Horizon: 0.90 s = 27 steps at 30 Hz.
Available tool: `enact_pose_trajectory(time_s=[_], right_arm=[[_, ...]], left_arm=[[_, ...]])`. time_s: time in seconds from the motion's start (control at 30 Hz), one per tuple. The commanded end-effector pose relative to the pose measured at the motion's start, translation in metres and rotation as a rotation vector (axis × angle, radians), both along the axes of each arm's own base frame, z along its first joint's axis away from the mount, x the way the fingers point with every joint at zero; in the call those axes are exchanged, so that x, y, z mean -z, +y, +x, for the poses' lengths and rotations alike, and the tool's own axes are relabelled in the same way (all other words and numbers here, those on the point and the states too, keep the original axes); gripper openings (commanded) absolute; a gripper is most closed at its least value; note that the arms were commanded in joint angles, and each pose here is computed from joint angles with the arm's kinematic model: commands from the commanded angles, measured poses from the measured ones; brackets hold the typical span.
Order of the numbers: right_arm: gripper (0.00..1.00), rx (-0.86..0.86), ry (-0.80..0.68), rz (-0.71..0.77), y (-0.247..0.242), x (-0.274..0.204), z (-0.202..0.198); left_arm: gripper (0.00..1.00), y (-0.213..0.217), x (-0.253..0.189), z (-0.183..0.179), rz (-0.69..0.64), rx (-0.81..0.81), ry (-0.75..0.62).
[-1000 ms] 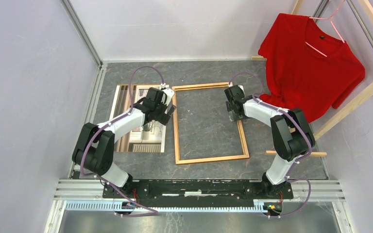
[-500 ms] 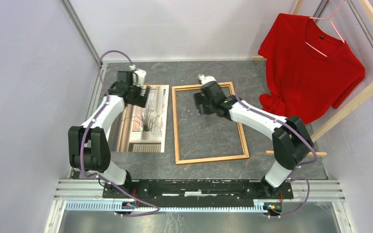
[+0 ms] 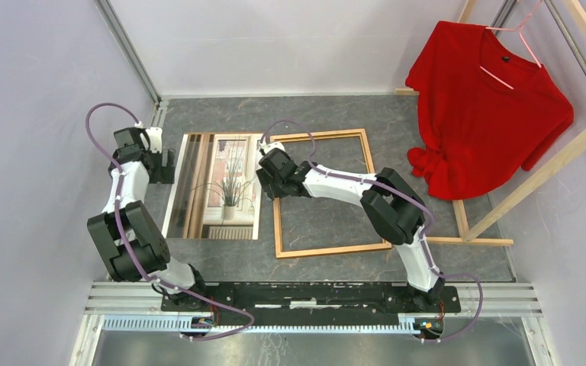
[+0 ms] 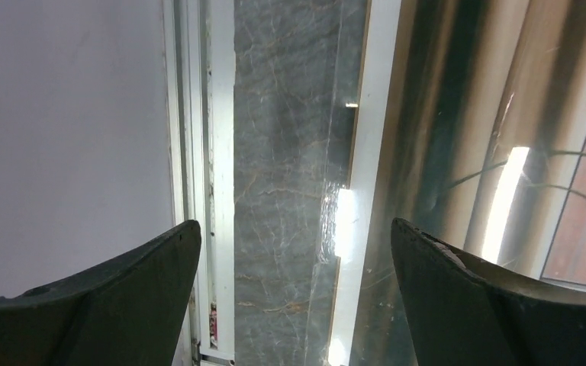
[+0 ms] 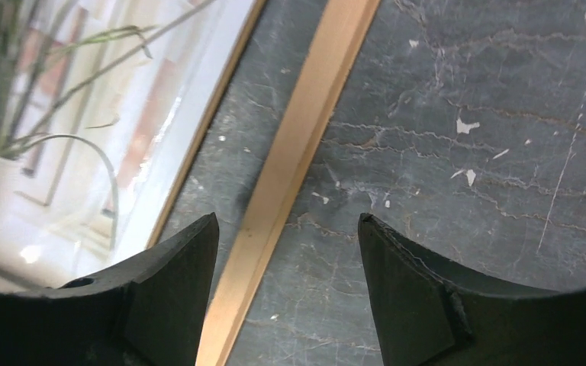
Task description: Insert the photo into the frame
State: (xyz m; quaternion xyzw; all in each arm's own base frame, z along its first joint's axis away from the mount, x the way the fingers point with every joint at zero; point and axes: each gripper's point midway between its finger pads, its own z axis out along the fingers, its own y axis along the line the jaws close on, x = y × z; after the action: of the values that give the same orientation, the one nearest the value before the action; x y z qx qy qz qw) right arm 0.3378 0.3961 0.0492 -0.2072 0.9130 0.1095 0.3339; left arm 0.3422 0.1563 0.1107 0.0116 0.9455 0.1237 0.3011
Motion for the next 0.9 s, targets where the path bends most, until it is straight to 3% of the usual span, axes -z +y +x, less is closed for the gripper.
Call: enact_pose_trajectory(time_s=[0.0, 0.13, 0.3, 0.4, 0.5, 0.7, 0.87], right_arm=[[0.73, 0.075, -0.041, -0.009, -0.002, -0.001, 0.016], [0.68, 0.124, -0.028, -0.026, -0.01, 0.013, 0.02], [0.53, 0.223, -0.008, -0.006, -0.039, 0.025, 0.024], [0.53, 0.233, -0.01, 0.032, -0.044, 0.022, 0.023], [0.6, 0.211, -0.006, 0.062, -0.035, 0.013, 0.024], [0.88, 0.223, -0.091, 0.158, -0.03, -0.05, 0.033], [0.94, 0.135, -0.114, 0.329, 0.002, -0.092, 0.015]], left_arm=[[1.0, 0.002, -0.001, -0.012, 0.011, 0.04, -0.002], [1.0, 0.008, 0.005, -0.017, 0.031, 0.015, 0.02], [1.0, 0.021, 0.009, -0.02, 0.078, -0.006, 0.035], [1.0, 0.022, 0.014, -0.02, 0.083, -0.004, 0.035], [1.0, 0.021, 0.02, -0.016, 0.073, -0.008, 0.023], [1.0, 0.033, 0.025, -0.001, 0.085, -0.066, -0.009], [1.0, 0.056, 0.011, 0.015, 0.152, -0.167, -0.067]])
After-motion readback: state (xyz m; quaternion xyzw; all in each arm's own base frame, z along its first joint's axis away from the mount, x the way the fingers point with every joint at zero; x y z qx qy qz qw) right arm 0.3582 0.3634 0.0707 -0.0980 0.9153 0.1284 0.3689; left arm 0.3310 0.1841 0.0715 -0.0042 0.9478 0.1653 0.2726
